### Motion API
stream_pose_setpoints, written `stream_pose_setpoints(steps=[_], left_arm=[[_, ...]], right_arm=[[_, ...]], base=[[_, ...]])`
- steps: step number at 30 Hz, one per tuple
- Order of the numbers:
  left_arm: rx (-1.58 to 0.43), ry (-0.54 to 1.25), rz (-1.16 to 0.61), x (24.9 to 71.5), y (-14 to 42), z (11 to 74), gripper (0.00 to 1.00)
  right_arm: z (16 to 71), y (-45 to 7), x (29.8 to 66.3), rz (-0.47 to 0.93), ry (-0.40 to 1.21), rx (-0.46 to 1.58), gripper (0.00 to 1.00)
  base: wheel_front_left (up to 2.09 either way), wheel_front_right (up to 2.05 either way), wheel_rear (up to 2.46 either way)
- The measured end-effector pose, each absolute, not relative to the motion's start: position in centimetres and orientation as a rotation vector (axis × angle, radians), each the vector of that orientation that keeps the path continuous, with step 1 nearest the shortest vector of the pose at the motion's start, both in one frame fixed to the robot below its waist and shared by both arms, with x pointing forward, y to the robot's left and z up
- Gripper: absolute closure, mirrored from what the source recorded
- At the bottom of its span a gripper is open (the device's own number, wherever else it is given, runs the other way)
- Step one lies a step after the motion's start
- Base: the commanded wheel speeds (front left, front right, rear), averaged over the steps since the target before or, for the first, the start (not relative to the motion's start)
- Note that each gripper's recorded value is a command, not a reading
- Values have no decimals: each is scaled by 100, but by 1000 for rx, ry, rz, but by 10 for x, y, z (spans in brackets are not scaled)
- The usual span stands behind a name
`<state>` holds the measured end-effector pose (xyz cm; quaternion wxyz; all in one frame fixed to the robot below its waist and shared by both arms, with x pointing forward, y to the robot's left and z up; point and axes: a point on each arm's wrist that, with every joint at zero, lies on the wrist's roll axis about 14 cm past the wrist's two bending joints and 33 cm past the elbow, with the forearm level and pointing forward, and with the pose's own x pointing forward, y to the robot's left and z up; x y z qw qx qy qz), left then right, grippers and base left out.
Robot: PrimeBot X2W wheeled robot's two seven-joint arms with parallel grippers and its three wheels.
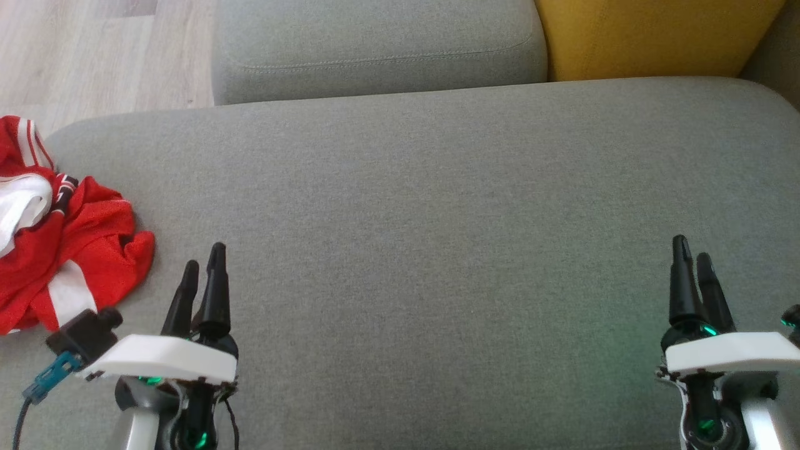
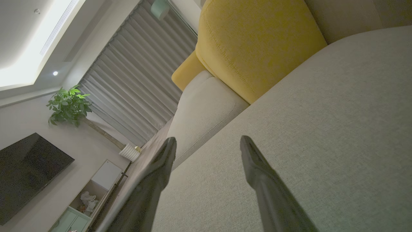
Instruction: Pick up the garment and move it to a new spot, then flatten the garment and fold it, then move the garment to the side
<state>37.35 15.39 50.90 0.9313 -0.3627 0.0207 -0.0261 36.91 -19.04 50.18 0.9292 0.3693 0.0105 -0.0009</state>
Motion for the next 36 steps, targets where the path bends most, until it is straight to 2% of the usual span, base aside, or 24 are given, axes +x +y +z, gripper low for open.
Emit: stream_pose_setpoints(steps=[36], left_arm=[[-242,-9,-74,363,143,510,0]], right_arm=[[506,-165,365,106,7,259,0]], base=[[0,0,0]])
